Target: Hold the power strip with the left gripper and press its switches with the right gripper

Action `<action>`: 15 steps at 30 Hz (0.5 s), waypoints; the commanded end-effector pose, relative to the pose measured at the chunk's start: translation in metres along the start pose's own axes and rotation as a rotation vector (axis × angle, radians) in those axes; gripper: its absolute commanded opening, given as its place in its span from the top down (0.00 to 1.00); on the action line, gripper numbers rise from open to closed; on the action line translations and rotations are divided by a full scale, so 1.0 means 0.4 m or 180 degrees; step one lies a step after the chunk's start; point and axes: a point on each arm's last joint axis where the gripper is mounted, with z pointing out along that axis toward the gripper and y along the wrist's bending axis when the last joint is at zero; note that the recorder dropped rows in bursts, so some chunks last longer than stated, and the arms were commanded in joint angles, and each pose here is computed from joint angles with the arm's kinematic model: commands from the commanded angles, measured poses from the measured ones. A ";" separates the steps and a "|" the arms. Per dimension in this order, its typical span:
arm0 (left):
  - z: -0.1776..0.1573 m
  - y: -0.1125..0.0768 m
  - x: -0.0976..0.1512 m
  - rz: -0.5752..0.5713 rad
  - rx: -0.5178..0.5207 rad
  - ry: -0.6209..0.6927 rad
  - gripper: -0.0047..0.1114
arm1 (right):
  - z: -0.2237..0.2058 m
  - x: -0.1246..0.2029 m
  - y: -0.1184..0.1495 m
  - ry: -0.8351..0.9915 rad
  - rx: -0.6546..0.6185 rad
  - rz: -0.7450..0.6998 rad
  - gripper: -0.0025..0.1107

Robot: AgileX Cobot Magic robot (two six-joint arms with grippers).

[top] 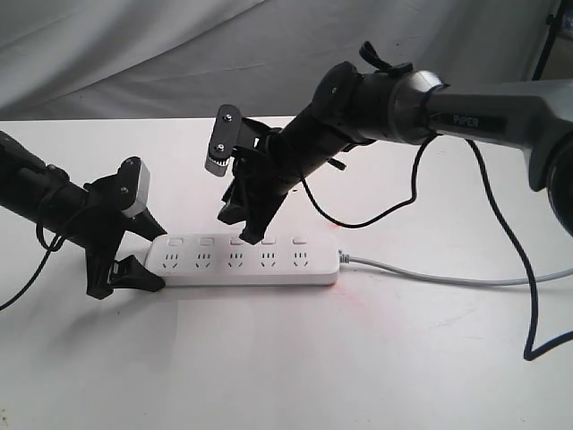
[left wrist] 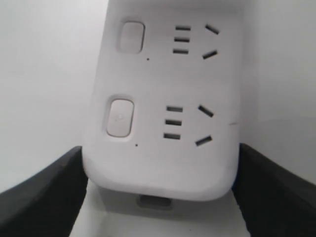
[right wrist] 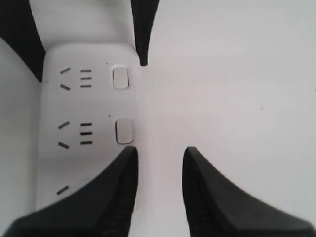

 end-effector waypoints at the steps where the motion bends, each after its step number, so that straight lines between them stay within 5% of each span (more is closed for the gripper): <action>1: 0.001 0.004 -0.006 0.0013 -0.0026 -0.0008 0.40 | 0.004 0.027 0.011 0.0081 -0.0005 0.0048 0.72; 15: 0.001 0.004 -0.006 0.0013 -0.0026 -0.0008 0.40 | 0.017 0.045 0.011 0.0073 0.0158 0.0135 0.72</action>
